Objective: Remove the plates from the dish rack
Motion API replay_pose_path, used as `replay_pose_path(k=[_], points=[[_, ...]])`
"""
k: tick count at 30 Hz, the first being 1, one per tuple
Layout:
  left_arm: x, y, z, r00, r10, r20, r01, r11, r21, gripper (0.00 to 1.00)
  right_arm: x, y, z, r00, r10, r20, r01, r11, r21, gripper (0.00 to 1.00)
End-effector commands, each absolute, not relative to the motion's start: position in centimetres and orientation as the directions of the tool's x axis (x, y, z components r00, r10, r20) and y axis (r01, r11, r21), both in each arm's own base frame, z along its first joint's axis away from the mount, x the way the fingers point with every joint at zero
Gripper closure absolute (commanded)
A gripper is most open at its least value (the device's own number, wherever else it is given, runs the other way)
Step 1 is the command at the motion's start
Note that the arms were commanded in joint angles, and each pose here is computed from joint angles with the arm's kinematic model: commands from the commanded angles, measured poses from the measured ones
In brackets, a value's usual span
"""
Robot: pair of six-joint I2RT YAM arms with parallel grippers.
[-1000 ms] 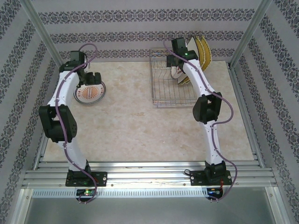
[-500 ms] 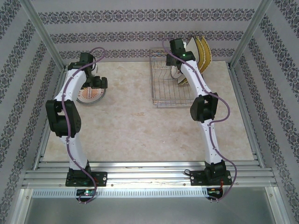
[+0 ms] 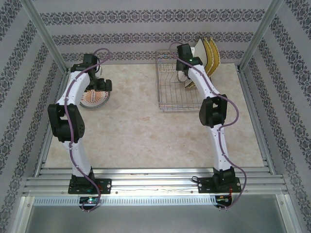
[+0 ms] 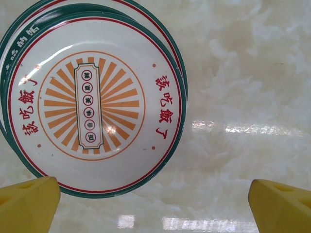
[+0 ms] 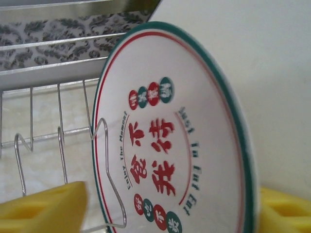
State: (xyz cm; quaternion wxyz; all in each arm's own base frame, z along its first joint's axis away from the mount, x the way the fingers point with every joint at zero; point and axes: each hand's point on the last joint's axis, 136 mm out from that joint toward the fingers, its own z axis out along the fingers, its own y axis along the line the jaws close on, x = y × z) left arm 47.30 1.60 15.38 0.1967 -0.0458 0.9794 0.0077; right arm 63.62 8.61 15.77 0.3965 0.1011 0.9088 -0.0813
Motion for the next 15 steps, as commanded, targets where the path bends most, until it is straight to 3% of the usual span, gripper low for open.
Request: replay_pose_path(k=[1, 4, 8, 13, 15], points=[[47.0, 1.3, 15.5, -0.929, -0.058, -0.366, -0.072, 0.997, 0.025, 0.00, 64.2, 8.4, 16.1, -0.652, 0.166, -0.740, 0.256, 0.967, -0.009, 0.44], [47.0, 1.3, 15.6, -0.930, -0.057, -0.364, -0.072, 0.997, 0.027, 0.00, 64.4, 8.7, 16.1, -0.650, 0.171, -0.740, 0.253, 0.968, 0.001, 0.63], [46.8, 1.4, 15.5, -0.931, -0.057, -0.360, -0.074, 0.997, 0.032, 0.00, 64.4, 8.9, 16.7, -0.645, 0.167, -0.746, 0.244, 0.970, 0.005, 0.82], [46.7, 1.4, 15.5, -0.931, -0.061, -0.360, -0.076, 0.997, 0.028, 0.00, 64.1, 9.4, 18.1, -0.638, 0.151, -0.755, 0.222, 0.975, 0.008, 1.00], [46.6, 1.2, 15.4, -0.932, -0.062, -0.358, -0.075, 0.997, 0.022, 0.00, 63.9, 9.6, 18.7, -0.636, 0.147, -0.758, 0.216, 0.976, 0.008, 1.00]])
